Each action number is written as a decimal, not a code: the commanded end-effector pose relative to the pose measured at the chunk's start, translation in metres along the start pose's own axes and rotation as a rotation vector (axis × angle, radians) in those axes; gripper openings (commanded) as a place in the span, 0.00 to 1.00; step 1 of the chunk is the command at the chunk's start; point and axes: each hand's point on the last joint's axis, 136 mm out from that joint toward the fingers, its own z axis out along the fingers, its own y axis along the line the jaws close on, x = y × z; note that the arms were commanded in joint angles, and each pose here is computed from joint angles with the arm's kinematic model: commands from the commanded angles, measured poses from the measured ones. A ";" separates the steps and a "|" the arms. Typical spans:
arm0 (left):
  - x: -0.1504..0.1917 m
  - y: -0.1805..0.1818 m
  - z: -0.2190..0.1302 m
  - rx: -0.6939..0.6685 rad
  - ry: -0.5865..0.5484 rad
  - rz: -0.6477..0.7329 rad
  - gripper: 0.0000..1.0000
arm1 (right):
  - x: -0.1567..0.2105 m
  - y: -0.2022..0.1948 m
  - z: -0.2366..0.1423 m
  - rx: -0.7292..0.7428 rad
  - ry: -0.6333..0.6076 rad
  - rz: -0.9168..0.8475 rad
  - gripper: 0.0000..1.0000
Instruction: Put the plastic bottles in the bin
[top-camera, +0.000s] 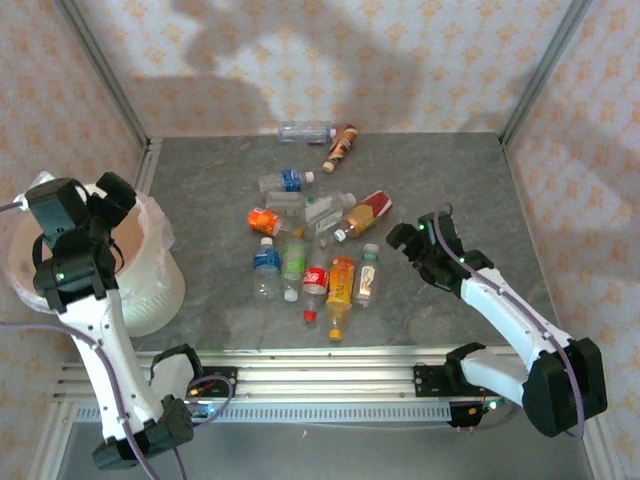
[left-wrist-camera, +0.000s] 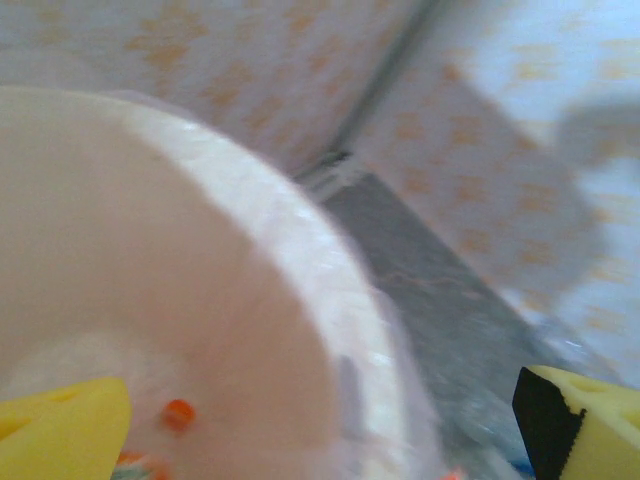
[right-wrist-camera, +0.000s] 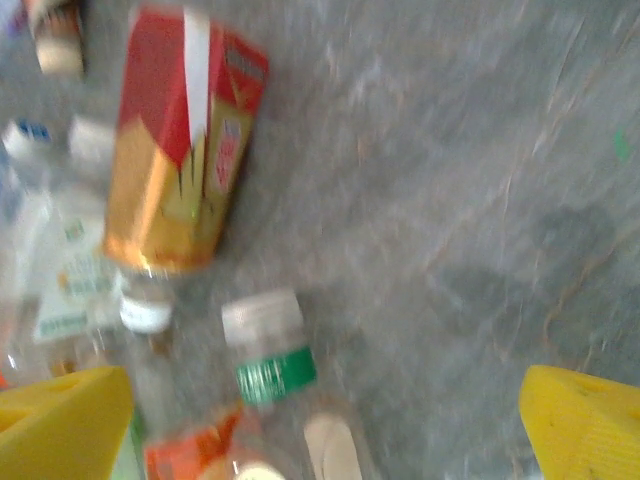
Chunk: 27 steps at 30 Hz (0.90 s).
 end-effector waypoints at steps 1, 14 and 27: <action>0.001 -0.061 -0.023 0.329 0.046 -0.013 1.00 | 0.038 0.001 -0.012 -0.016 0.124 -0.062 0.99; 0.057 -0.146 -0.062 0.730 0.234 0.031 1.00 | 0.113 0.012 0.012 -0.029 0.307 -0.337 1.00; 0.147 -0.198 -0.064 0.847 0.447 0.148 1.00 | 0.093 -0.025 0.027 0.210 0.146 -0.397 0.92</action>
